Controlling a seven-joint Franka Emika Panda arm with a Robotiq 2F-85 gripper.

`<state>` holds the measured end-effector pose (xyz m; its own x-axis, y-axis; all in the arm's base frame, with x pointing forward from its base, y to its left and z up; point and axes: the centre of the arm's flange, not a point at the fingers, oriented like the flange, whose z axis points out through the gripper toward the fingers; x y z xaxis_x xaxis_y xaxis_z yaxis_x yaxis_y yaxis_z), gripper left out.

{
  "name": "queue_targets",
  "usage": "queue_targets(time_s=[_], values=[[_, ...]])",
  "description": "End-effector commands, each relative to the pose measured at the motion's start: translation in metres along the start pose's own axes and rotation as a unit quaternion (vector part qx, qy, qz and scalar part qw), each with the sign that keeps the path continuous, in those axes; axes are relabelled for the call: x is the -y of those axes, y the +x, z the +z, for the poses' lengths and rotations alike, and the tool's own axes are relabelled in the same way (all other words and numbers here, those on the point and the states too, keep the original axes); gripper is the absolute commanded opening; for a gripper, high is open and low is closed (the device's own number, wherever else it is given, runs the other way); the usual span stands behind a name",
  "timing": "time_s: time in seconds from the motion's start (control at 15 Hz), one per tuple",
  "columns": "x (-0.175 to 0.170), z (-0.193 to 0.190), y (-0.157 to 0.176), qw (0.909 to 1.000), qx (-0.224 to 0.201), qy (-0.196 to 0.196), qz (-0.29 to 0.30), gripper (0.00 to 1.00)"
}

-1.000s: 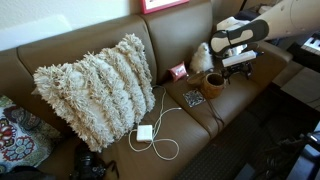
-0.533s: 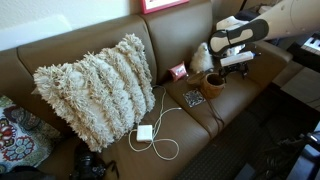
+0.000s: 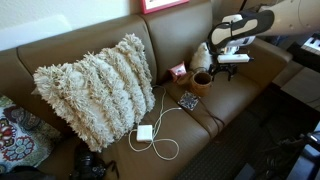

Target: Move the brown bag slightly to the left

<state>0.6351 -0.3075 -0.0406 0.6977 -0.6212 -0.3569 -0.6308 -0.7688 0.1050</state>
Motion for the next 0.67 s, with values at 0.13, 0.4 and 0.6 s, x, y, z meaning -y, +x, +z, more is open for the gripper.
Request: queue_targets(time_s=[0.13,0.4,0.6], values=[[0.021,-0.011,-0.052,0.9974,-0.001,0.050,-0.053,1.00],[0.049,-0.058,-0.066,0.9939,-0.025,0.075,-0.076,1.00],[0.068,-0.083,-0.076,0.9915,-0.035,0.088,-0.090,1.00]])
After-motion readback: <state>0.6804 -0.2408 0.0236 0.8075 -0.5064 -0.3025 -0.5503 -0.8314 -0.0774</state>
